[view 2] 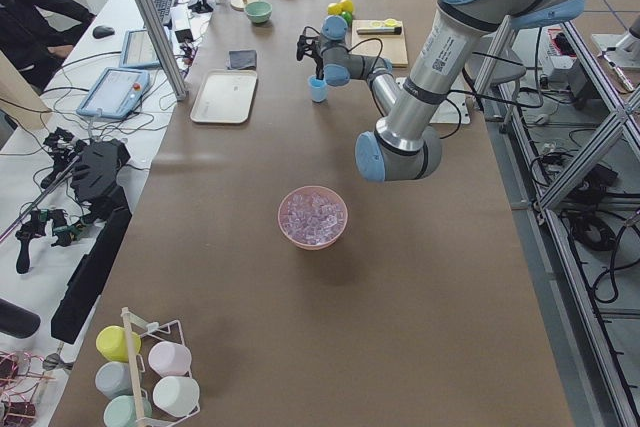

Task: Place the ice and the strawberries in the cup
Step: 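Open the left gripper above the light-blue cup to drop the ice, then lower the right gripper onto the red strawberry while the left gripper withdraws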

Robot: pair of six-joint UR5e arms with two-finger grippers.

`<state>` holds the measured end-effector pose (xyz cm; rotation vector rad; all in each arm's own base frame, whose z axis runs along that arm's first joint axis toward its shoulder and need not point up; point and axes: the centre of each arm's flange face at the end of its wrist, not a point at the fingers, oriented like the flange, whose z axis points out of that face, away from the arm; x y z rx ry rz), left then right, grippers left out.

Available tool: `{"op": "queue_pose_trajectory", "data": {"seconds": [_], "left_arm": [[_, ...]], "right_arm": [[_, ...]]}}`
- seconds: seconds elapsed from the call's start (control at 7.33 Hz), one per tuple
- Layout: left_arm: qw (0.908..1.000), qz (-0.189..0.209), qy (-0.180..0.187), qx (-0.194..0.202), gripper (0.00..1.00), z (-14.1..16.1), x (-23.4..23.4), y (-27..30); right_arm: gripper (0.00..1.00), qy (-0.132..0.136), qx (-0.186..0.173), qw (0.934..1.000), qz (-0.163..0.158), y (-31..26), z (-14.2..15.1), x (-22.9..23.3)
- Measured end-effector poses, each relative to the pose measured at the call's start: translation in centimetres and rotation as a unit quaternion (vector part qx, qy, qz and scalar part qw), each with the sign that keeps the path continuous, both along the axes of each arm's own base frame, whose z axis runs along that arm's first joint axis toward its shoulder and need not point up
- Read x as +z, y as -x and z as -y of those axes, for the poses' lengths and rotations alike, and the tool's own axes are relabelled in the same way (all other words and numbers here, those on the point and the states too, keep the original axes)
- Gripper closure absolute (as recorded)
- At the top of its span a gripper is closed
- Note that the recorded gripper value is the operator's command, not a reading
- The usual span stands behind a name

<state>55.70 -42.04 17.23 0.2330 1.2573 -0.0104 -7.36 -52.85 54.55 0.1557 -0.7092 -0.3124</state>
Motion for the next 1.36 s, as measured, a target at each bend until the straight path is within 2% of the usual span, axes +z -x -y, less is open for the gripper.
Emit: {"op": "queue_pose_trajectory", "data": {"seconds": [0.41,0.55,0.68,0.82,1.23,1.36], "left_arm": [[0.9999,0.004,0.006,0.008,1.00,0.1,0.5,0.6],[0.9999,0.006,0.010,0.007,0.27,0.1,0.0,1.1],[0.9998,0.009,0.016,0.003,0.11,0.2,-0.6,1.7],[0.9996,0.013,0.024,-0.003,0.06,0.4,-0.8,2.1],[0.9992,0.019,0.033,-0.011,0.06,0.8,-1.3,2.9],[0.9991,0.021,0.035,-0.015,0.06,1.2,-1.2,3.3]], "right_arm": [[0.00,-0.001,0.000,1.0000,0.000,0.0,0.0,-0.1],[0.00,-0.002,0.000,1.0000,0.001,0.0,0.1,-0.3],[0.00,-0.004,0.000,1.0000,0.001,0.0,0.1,-0.4],[0.00,-0.008,0.000,1.0000,0.000,0.0,0.3,-0.7],[0.00,-0.037,0.007,0.9993,0.003,-0.4,1.7,-3.7],[0.00,-0.033,0.019,0.9993,0.003,-0.6,2.1,-4.3]]}}
